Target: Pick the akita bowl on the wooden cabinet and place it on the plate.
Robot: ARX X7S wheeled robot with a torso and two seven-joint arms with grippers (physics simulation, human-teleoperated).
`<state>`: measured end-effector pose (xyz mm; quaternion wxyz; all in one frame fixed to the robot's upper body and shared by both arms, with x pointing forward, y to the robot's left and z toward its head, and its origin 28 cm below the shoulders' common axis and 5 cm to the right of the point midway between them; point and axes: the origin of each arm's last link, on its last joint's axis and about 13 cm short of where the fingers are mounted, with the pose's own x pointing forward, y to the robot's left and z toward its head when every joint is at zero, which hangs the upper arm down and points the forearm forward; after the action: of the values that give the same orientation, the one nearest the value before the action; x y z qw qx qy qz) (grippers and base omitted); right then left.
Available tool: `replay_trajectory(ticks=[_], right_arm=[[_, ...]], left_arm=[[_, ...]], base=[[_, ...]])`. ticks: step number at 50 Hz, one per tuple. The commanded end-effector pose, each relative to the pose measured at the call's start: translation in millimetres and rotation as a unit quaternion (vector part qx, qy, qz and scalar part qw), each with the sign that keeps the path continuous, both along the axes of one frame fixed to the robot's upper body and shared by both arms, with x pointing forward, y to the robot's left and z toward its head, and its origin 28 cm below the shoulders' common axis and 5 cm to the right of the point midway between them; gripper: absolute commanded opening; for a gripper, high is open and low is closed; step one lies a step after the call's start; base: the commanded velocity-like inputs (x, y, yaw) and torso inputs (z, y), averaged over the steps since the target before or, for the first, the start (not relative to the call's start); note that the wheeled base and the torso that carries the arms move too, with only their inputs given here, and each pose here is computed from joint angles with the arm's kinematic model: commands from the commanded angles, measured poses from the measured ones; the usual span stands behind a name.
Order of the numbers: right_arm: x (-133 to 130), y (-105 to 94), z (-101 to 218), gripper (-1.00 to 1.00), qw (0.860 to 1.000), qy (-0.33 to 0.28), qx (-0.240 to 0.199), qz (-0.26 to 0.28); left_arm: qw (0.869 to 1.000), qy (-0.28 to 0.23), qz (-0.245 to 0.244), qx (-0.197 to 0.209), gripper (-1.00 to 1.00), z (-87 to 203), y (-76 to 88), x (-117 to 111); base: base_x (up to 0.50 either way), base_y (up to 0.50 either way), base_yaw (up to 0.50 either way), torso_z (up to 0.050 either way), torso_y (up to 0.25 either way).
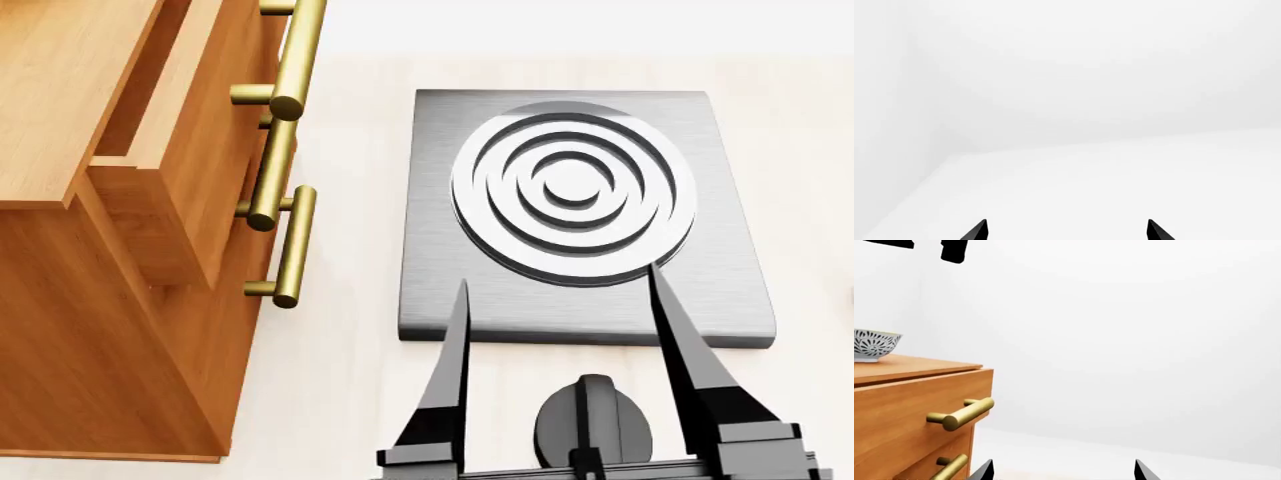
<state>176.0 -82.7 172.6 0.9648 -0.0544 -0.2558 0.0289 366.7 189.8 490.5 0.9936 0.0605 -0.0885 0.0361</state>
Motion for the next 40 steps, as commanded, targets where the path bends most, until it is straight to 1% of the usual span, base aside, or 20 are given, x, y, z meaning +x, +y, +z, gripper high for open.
replay_trajectory(ticks=[1,2,3,6,8,12,14,22,25,28,30,31,32,34,36,37,38,39,40], right_arm=[[1.3,0.0,-1.0,1.0,1.0,0.003,-0.002,0.0],[1.2,-0.2,-0.9,1.0,1.0,0.002,-0.001,0.0],[1.4,-0.5,-0.7,1.0,1.0,0.002,-0.001,0.0],[1.9,0.3,-0.9,1.0,1.0,0.003,0.0,0.002],[1.8,1.3,-1.9,1.0,1.0,0.004,-0.002,0.005],[0.8,0.9,-0.3,1.0,1.0,0.001,0.001,0.006],[1.6,1.5,-1.4,1.0,1.0,0.002,-0.001,0.007],[2.0,1.9,-1.9,1.0,1.0,0.004,0.001,0.01],[2.3,2.2,-2.3,1.0,1.0,0.004,0.001,0.012],[2.5,2.6,-3.2,1.0,1.0,0.006,0.0,0.013],[1.9,2.4,-2.5,1.0,1.0,0.005,0.002,0.014],[1.9,2.4,-2.5,1.0,1.0,0.005,0.001,0.013],[1.9,2.2,-2.6,1.0,1.0,0.005,0.002,0.013],[2.0,2.4,-2.8,1.0,1.0,0.005,0.002,0.014],[2.1,2.7,-2.9,1.0,1.0,0.005,0.002,0.015],[1.9,2.9,-3.0,1.0,1.0,0.005,0.003,0.016],[1.8,2.9,-3.0,1.0,1.0,0.005,0.002,0.016],[1.8,3.1,-3.1,1.0,1.0,0.006,0.002,0.016],[1.5,3.1,-2.9,1.0,1.0,0.005,0.002,0.016]], left_arm=[[0.999,0.036,0.022,0.006,1.0,-4.9,7.3,2.6],[0.999,0.04,0.026,0.01,1.0,-6.0,8.2,3.0],[0.999,0.044,0.028,-0.003,1.0,-7.2,10.2,3.4],[0.997,0.052,0.053,0.008,1.0,-11.3,13.3,5.0],[0.996,0.057,0.065,0.005,1.0,-12.3,17.0,5.0],[0.994,0.062,0.087,0.014,1.0,-9.3,23.4,1.9],[0.994,0.061,0.091,0.005,1.0,-5.9,27.4,-0.5],[0.991,0.07,0.115,-0.002,1.0,-3.7,40.3,-4.3],[0.989,0.086,0.12,-0.007,1.0,-2.2,43.8,-8.1],[0.988,0.086,0.125,-0.002,1.0,1.6,46.2,-11.4],[0.986,0.092,0.138,0.003,1.0,3.8,48.8,-14.5],[0.986,0.095,0.135,0.003,1.0,4.9,49.7,-15.7],[0.984,0.105,0.143,0.004,1.0,6.3,51.7,-18.8],[0.983,0.108,0.147,0.001,1.0,10.1,54.0,-22.9],[0.982,0.119,0.145,0.007,1.0,10.2,54.3,-24.7],[0.978,0.152,0.141,0.017,1.0,7.0,54.6,-27.2],[0.979,0.154,0.135,0.012,1.0,7.1,54.7,-27.5],[0.977,0.168,0.129,0.004,1.0,6.4,54.9,-29.5],[0.978,0.166,0.129,0.011,1.0,7.5,55.0,-29.9]], base=[[0.0,0.0,0.0,0.0,0.0],[0.0,0.0,0.0,0.0,0.0],[0.0,0.0,0.0,0.0,0.0],[0.0,0.0,0.0,0.0,0.0],[0.0,0.0,0.0,0.0,0.0],[0.0,0.0,0.0,0.0,0.0],[0.0,0.0,0.0,0.0,0.0],[0.0,0.0,0.0,0.0,0.0],[0.0,0.0,0.0,0.0,0.0],[0.0,0.0,0.0,0.0,0.0],[0.0,0.0,0.0,0.0,0.0],[0.0,0.0,0.0,0.0,0.0],[0.0,0.0,0.0,0.0,0.0],[0.0,0.0,0.0,0.0,0.0],[0.0,0.0,0.0,0.0,0.0],[0.0,0.0,0.0,0.0,0.0],[0.0,0.0,0.0,0.0,0.0],[0.0,0.0,0.0,0.0,0.0],[0.0,0.0,0.0,0.0,0.0]])
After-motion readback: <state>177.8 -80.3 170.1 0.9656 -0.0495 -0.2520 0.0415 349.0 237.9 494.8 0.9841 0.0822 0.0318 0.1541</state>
